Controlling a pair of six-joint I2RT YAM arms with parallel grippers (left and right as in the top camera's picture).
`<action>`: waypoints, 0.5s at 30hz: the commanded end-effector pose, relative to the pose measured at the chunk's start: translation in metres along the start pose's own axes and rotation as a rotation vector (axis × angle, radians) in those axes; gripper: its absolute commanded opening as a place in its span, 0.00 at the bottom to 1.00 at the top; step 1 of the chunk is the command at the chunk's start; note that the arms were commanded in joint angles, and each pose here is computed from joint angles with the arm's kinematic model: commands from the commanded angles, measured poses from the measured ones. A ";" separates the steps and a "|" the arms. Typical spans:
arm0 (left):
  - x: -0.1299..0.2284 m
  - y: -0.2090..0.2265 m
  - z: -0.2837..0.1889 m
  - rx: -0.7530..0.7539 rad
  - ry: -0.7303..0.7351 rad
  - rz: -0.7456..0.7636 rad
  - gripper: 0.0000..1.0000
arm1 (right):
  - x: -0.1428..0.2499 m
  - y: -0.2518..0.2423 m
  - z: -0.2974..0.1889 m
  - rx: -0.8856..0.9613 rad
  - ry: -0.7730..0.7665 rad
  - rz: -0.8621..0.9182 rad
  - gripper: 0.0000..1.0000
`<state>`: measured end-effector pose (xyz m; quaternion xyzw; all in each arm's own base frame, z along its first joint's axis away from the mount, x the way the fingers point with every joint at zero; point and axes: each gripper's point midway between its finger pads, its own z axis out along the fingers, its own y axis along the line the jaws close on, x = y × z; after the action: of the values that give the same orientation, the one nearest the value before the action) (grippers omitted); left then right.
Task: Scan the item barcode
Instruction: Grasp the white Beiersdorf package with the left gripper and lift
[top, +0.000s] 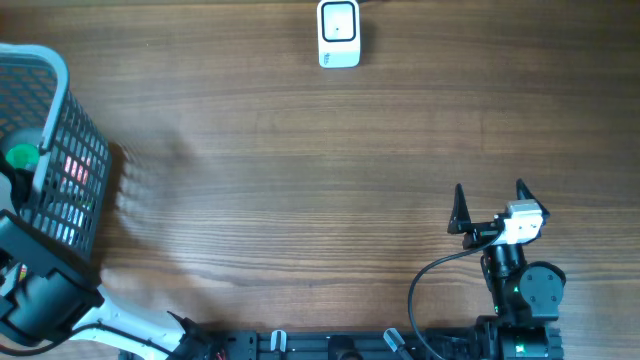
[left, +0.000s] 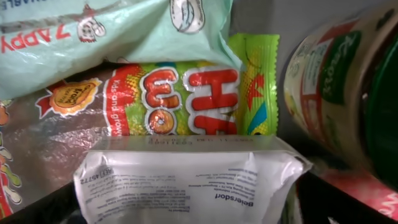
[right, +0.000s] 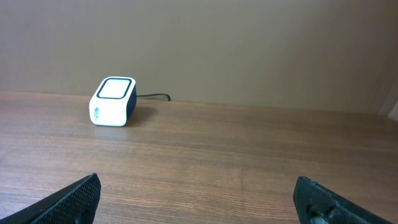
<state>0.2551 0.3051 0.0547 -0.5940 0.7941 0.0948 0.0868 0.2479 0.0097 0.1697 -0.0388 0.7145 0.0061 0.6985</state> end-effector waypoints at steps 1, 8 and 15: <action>0.013 0.003 0.010 -0.002 0.054 0.015 0.85 | 0.000 0.001 0.000 -0.006 -0.001 -0.005 1.00; 0.020 0.006 0.009 -0.016 0.080 0.020 0.58 | 0.000 0.001 0.000 -0.006 -0.001 -0.006 1.00; 0.007 0.004 -0.008 -0.015 0.064 0.017 0.52 | 0.000 0.001 0.000 -0.006 -0.001 -0.005 1.00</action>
<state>0.2454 0.2917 0.0501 -0.5877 0.8030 0.0834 0.0543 0.2479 0.0097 0.1697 -0.0388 0.7145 0.0061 0.6985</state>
